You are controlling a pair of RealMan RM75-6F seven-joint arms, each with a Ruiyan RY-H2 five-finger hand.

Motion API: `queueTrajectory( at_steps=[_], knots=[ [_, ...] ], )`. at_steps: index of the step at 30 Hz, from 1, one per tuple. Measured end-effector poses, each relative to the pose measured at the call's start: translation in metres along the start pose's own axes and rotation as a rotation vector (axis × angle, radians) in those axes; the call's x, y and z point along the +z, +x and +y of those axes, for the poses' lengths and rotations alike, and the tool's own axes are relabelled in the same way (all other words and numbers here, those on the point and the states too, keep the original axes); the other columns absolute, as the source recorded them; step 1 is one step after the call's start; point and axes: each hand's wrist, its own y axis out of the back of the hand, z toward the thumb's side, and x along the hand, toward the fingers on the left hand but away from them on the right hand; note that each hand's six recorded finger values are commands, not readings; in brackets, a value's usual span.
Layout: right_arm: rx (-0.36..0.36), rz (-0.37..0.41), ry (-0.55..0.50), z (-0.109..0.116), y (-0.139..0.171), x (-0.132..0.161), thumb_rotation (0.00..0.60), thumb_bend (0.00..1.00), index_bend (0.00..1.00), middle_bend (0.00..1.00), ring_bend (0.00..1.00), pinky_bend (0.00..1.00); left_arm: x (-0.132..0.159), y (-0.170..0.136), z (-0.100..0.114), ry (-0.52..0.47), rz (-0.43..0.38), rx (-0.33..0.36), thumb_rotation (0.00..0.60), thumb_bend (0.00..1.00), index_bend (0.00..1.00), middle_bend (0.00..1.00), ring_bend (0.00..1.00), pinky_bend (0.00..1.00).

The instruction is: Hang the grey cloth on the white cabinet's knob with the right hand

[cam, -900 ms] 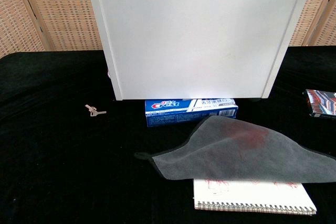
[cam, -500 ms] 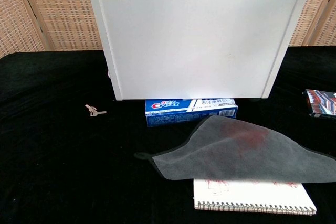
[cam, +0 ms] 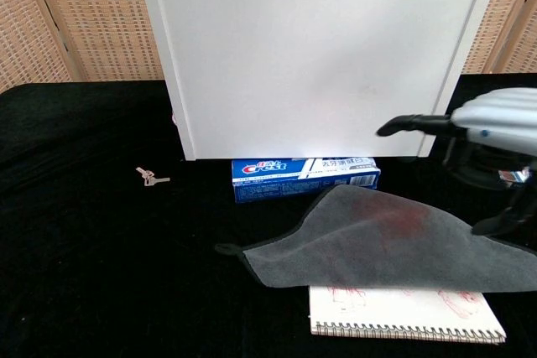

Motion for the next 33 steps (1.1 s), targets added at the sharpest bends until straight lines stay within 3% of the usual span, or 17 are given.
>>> queueTrajectory(
  at_steps=[5, 14, 24, 33],
  knots=[
    [0.111, 0.077, -0.022, -0.002, -0.045, 0.027, 0.6, 0.01, 0.11, 0.91, 0.89, 0.96, -0.003, 0.002, -0.002, -0.001, 0.011, -0.009, 0.6, 0.0, 0.0, 0.0, 0.0, 0.0],
    [0.236, 0.06, -0.034, -0.027, -0.093, 0.049, 0.6, 0.07, 0.12, 0.92, 0.9, 1.0, -0.007, 0.006, -0.002, -0.004, 0.021, -0.014, 0.6, 0.0, 0.0, 0.0, 0.0, 0.0],
    [0.342, 0.024, -0.021, -0.06, -0.112, 0.066, 0.6, 0.08, 0.12, 0.92, 0.91, 1.0, -0.009, 0.008, -0.003, -0.005, 0.03, -0.016, 0.6, 0.0, 0.0, 0.0, 0.0, 0.0],
    [0.342, -0.005, 0.038, -0.079, -0.121, 0.067, 0.6, 0.15, 0.15, 0.92, 0.91, 1.0, -0.01, 0.008, -0.002, -0.009, 0.033, -0.013, 0.6, 0.0, 0.0, 0.0, 0.0, 0.0]
  ],
)
